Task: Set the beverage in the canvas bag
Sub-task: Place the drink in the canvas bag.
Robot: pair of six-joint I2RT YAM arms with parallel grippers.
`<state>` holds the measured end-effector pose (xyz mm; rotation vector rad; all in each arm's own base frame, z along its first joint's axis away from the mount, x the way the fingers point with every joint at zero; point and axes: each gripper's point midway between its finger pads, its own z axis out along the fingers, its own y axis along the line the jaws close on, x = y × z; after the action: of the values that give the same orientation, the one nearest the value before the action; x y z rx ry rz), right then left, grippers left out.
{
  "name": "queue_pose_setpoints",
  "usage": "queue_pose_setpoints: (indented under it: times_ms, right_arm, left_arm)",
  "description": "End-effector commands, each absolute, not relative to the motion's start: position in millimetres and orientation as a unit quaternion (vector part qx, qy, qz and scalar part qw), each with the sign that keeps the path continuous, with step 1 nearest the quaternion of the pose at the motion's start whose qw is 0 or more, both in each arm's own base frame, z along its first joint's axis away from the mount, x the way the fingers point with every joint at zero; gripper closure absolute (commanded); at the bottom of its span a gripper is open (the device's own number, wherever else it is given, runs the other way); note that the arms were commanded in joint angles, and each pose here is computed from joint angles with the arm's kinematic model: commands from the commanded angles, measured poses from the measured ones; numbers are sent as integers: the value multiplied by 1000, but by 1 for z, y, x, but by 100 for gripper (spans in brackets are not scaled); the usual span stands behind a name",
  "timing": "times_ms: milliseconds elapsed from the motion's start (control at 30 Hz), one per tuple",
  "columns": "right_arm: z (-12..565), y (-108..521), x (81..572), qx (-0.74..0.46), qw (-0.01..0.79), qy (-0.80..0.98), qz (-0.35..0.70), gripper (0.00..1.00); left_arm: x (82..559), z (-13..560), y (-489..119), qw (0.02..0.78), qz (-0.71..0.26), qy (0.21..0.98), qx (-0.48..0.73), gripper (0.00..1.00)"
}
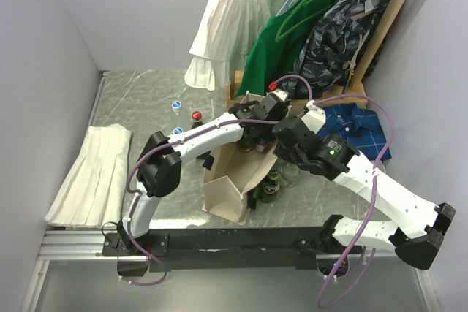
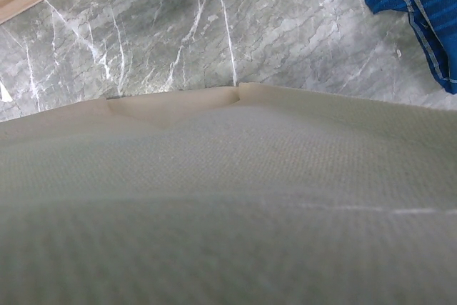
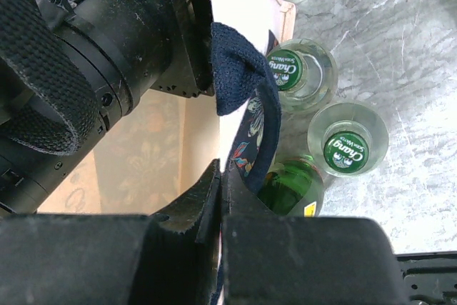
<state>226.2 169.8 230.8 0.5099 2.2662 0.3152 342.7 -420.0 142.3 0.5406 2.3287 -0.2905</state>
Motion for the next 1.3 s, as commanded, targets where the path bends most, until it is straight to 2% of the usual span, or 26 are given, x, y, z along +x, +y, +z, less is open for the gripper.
queue_pose_setpoints:
  times_ms: [0,500,1033,1267]
  right_arm:
    - [245,170,232,203,405,882,127,99]
    - [243,171,231,205,402,883,129,99]
    - [243,171,231,206,402,882,132,100]
    - [256,174,229,196,419,871,169,96]
  left_arm:
    - [361,194,-430,429,-129,872,198,54]
    - [360,185,-426,425,-116,876,197,31]
    - [353,190,-427,417,-130,877,200,29]
    - [332,210,-429,401,-179,879,185,28]
